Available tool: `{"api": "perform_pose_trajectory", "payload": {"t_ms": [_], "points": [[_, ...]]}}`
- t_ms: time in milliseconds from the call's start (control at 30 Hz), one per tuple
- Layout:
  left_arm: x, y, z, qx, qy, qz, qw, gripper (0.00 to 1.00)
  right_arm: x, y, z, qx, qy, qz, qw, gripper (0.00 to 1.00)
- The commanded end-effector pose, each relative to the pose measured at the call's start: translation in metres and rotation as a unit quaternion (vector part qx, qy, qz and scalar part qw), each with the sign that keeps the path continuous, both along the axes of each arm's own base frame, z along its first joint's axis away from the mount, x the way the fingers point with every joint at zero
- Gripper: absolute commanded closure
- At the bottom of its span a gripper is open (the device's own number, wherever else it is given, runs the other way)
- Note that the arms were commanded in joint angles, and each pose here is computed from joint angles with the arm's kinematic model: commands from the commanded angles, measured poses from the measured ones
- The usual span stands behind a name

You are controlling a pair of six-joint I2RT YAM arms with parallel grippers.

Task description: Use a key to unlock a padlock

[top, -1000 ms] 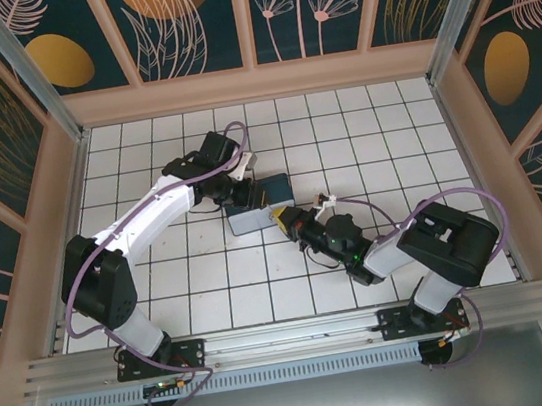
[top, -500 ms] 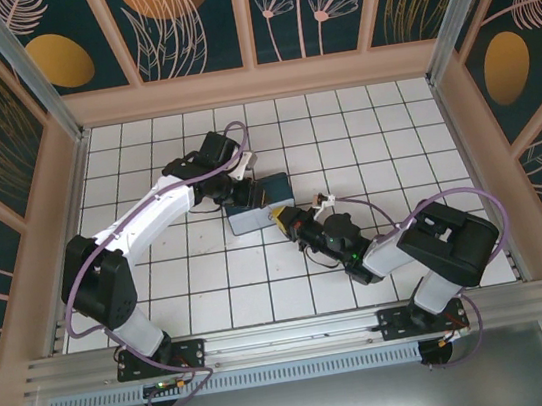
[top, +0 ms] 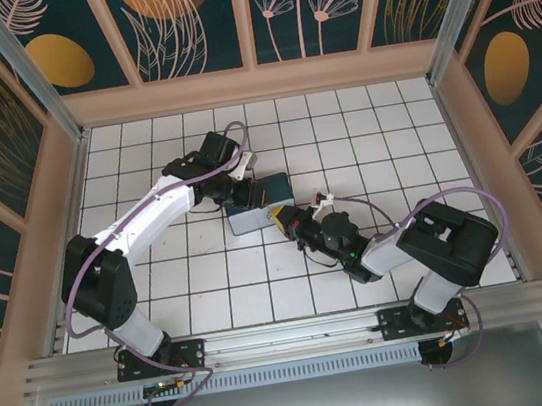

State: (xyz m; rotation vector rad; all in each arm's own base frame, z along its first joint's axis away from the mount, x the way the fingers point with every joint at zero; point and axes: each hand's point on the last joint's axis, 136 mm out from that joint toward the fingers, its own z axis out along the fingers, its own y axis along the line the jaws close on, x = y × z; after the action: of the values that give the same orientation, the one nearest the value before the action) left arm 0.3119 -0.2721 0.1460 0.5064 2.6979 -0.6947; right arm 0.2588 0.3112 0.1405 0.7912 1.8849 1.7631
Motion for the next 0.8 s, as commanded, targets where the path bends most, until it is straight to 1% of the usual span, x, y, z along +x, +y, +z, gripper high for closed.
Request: {"api": "perform_pose_trajectory", "payload": {"t_ms": [0, 133, 433, 667, 767], "points": [[-0.021, 0.012, -0.027, 0.040, 0.047, -0.002, 0.998, 0.70, 0.011, -0.002, 0.011, -0.010, -0.018, -0.025, 0.999, 1.00], [-0.023, 0.011, -0.028, 0.041, 0.049, -0.003, 0.998, 0.70, 0.015, -0.002, 0.014, -0.031, -0.021, -0.033, 0.999, 1.00], [-0.025, 0.008, -0.030, 0.034, 0.056, -0.001, 0.998, 0.71, 0.018, 0.004, 0.025, -0.028, -0.036, -0.033, 0.998, 1.00], [-0.025, 0.006, -0.032, 0.027, 0.067, 0.011, 0.997, 0.71, 0.018, -0.009, 0.029, -0.033, -0.044, -0.068, 0.996, 1.00], [-0.024, 0.001, -0.030, 0.017, 0.070, 0.006, 0.997, 0.71, 0.021, -0.006, 0.033, -0.041, -0.053, -0.067, 0.995, 1.00]]}}
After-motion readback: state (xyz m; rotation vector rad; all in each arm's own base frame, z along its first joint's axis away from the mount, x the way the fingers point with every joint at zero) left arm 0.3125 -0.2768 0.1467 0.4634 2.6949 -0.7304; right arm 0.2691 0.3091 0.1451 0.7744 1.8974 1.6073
